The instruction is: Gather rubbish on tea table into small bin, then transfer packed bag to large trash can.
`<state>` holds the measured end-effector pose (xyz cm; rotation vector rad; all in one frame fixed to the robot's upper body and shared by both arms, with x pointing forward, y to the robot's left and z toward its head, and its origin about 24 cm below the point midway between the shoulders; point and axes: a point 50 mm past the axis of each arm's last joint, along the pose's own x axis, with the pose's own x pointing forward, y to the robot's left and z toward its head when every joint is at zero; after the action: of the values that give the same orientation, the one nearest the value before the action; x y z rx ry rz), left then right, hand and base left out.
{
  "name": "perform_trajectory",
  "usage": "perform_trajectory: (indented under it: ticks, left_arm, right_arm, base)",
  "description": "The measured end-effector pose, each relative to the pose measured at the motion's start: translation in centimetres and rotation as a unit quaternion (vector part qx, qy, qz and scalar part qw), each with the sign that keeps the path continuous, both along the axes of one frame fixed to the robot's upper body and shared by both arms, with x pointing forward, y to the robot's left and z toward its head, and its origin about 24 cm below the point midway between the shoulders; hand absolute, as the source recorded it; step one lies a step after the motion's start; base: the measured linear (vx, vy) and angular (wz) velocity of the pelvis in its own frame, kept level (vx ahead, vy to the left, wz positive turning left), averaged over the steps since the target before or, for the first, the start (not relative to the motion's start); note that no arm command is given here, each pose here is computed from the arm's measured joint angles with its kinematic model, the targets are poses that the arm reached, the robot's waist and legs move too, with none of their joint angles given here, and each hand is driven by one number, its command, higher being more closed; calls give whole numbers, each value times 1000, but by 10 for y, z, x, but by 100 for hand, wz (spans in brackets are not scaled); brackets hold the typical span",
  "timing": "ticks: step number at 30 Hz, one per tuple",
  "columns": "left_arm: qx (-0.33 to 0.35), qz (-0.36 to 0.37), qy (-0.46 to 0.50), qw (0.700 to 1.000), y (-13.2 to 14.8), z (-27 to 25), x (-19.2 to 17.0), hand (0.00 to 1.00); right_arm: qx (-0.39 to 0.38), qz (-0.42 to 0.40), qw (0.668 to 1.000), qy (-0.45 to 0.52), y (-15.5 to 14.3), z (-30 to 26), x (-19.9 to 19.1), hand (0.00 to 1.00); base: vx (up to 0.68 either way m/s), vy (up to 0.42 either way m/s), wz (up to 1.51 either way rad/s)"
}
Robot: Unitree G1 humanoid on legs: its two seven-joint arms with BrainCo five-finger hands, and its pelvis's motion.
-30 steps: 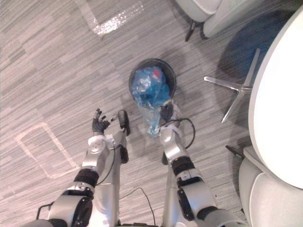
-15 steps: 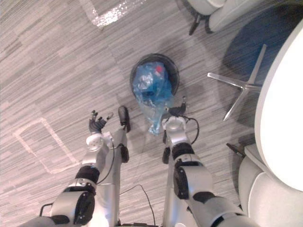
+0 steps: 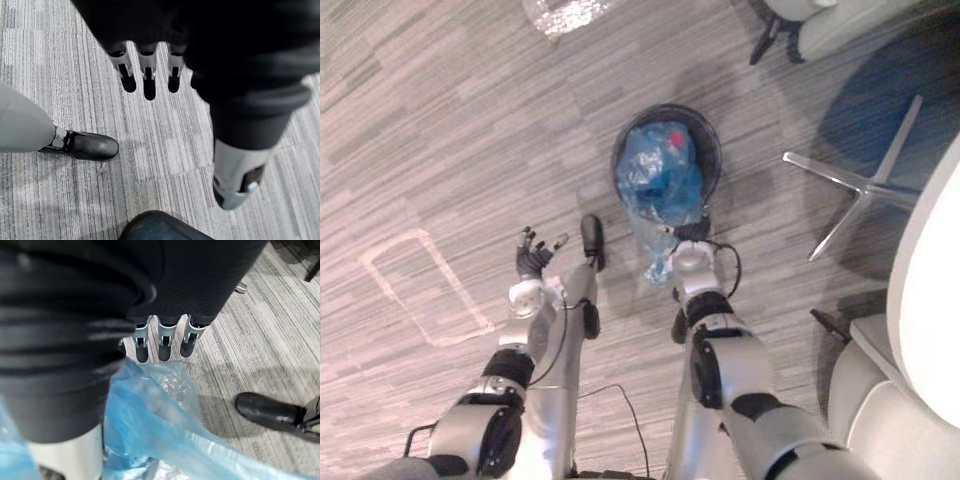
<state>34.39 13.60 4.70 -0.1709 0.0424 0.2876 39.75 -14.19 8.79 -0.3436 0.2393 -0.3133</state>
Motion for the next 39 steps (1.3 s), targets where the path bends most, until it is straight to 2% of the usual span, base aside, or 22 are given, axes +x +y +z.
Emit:
perform_trajectory:
  ticks: [1, 9, 24, 31, 39]
  left_arm:
    - [4, -7, -2, 1000, -3, -1, -2, 0]
    - [5, -26, 4, 1000, -10, -11, -12, 0]
    - [-11, -45, 1, 999, -20, -11, -15, 0]
    - [-18, -43, 4, 999, -20, -12, -15, 0]
    - [-38, -32, 43, 998, -17, -27, -17, 0]
  right_arm:
    - [-21, 7, 1000, 7, 0, 0, 1, 100]
    - [-70, 43, 996, 39, 5, -16, -5, 100]
    - [-37, 31, 998, 31, -6, -20, -7, 100]
    - [5, 15, 999, 30, -11, -25, -10, 100]
    - [36, 30, 999, 27, 5, -47, -26, 100]
  base:
    - [-13, -43, 12]
    - [-22, -47, 7]
    - [-24, -29, 1]
    - [-17, -27, -2]
    - [-9, -15, -4]
